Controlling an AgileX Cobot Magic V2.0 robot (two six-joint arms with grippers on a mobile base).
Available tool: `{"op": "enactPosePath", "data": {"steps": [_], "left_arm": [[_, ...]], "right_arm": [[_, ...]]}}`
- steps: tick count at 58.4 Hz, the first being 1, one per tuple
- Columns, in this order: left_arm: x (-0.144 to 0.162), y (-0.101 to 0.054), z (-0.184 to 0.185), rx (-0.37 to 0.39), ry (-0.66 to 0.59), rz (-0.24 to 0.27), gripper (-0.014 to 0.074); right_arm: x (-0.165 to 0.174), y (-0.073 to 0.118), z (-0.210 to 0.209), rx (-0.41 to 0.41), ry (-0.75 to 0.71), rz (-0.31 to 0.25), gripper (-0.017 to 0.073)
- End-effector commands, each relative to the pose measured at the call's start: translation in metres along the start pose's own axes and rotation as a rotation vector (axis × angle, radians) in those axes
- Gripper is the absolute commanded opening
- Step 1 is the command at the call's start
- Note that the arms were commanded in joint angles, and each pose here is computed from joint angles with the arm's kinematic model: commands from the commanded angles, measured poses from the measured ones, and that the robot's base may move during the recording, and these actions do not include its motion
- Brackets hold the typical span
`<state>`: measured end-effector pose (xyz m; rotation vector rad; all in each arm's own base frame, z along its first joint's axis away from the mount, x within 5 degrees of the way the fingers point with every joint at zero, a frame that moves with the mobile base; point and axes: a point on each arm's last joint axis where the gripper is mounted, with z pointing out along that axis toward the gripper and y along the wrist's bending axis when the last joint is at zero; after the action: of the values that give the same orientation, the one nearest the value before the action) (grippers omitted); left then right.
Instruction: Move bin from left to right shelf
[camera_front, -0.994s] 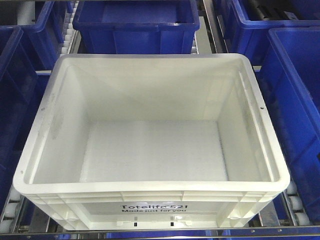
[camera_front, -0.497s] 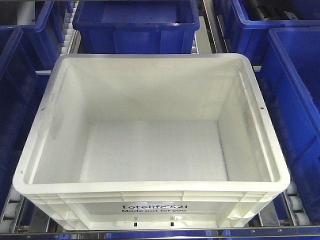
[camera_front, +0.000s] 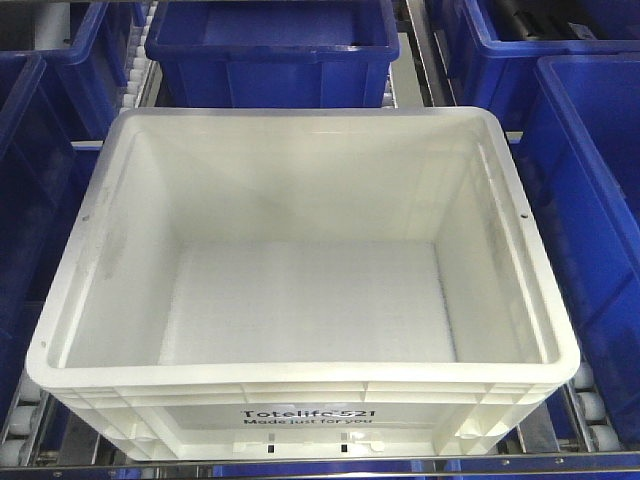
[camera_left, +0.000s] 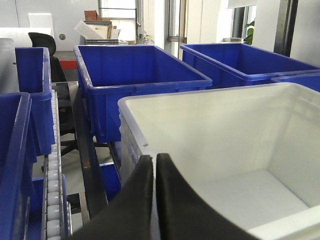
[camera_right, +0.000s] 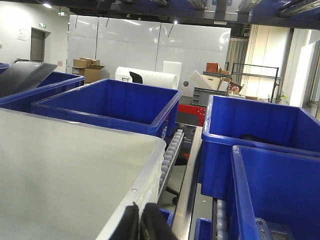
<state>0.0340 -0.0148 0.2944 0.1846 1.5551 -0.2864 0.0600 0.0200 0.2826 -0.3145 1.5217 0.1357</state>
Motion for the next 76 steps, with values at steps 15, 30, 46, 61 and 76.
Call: {"op": "enactPosePath", "data": {"steps": [15, 30, 46, 61, 76], "left_arm": [[-0.013, 0.000, -0.001, 0.001, -0.077, -0.009, -0.0007], [-0.013, 0.000, -0.001, -0.005, -0.079, 0.006, -0.0006], [-0.013, 0.003, -0.001, -0.034, -0.079, 0.059, -0.0006], [0.000, 0.003, 0.000, -0.033, -0.017, 0.093, -0.0006], [0.064, 0.009, 0.010, -0.048, -0.008, 0.085, -0.0006]], "right_arm": [[-0.013, -0.004, 0.000, 0.035, -0.073, -0.014, -0.0008], [-0.013, -0.004, 0.000, 0.035, -0.073, -0.014, -0.0008], [-0.013, -0.004, 0.000, 0.033, -0.070, -0.014, -0.0008], [-0.013, -0.004, 0.000, 0.033, -0.070, -0.014, -0.0008], [-0.013, -0.004, 0.000, 0.033, -0.070, -0.014, -0.0008]]}}
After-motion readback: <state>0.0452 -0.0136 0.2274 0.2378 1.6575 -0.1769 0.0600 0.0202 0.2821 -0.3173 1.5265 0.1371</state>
